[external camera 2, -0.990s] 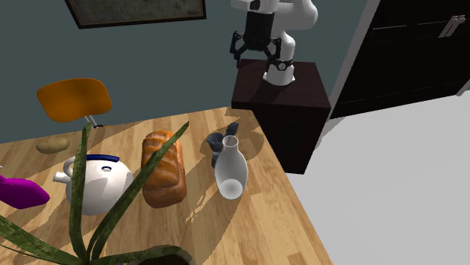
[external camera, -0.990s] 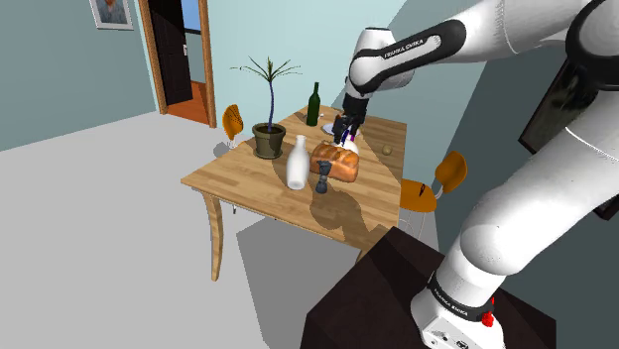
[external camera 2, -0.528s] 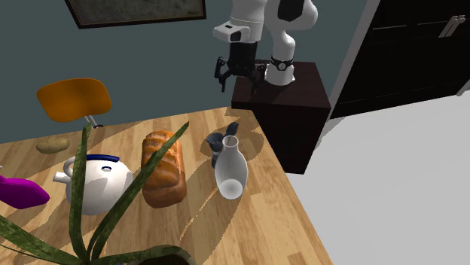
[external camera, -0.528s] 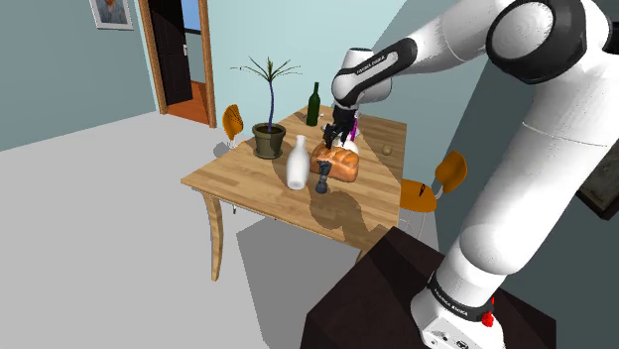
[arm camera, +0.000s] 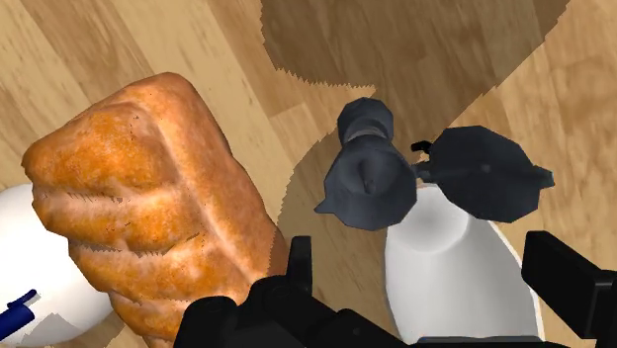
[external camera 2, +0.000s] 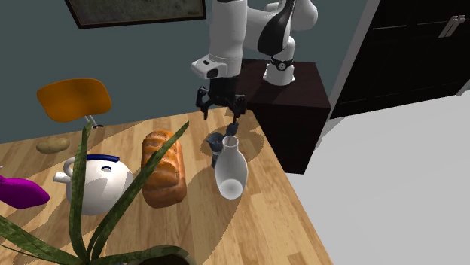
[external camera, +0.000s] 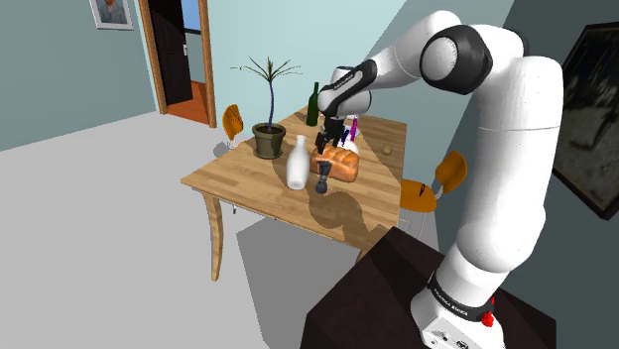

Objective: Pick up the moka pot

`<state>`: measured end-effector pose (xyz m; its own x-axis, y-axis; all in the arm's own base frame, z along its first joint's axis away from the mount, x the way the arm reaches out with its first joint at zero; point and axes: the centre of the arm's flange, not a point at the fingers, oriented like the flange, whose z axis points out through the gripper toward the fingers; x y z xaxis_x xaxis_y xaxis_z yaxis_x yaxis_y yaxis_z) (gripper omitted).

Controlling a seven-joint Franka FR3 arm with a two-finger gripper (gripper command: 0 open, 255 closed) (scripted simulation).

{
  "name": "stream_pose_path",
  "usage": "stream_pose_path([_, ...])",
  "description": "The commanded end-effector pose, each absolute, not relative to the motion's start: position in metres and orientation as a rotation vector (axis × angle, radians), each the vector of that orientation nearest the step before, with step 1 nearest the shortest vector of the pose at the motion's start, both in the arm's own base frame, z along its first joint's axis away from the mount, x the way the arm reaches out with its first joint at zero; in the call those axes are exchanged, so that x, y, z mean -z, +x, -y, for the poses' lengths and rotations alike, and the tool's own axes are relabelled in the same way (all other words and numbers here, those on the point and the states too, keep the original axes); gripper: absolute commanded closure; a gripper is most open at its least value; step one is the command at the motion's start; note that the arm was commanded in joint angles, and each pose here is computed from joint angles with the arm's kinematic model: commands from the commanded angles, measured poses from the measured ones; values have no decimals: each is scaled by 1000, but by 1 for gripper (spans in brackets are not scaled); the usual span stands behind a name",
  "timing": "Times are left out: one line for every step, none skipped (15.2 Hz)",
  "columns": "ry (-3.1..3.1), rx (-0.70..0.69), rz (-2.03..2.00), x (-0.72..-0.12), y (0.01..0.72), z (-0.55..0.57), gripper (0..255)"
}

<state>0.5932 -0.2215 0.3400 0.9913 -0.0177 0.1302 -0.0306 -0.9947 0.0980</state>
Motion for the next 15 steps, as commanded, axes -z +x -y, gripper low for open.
stream_pose_path([3033, -196, 43, -321, 610, 233, 0])
stream_pose_path([3032, -195, 47, -313, 618, 239, 0])
stream_pose_path([3031, -194, 49, -307, 624, 244, 0])
stream_pose_path([3031, -194, 49, -302, 624, 244, 0])
stream_pose_path([3031, -194, 49, -296, 624, 244, 0])
stream_pose_path([3031, -194, 49, -291, 624, 244, 0])
stream_pose_path([3031, -194, 49, -286, 624, 244, 0])
stream_pose_path([3031, -194, 49, -280, 624, 244, 0])
stream_pose_path([3031, -194, 49, -275, 624, 244, 0])
stream_pose_path([3031, -194, 49, -270, 624, 244, 0])
stream_pose_path([3031, -194, 49, -267, 624, 244, 0])
stream_pose_path([3031, -194, 49, -267, 624, 244, 0])
stream_pose_path([3031, -194, 49, -267, 623, 242, 255])
stream_pose_path([3031, -194, 49, -267, 624, 242, 255])
stream_pose_path([3031, -194, 49, -267, 624, 242, 255])
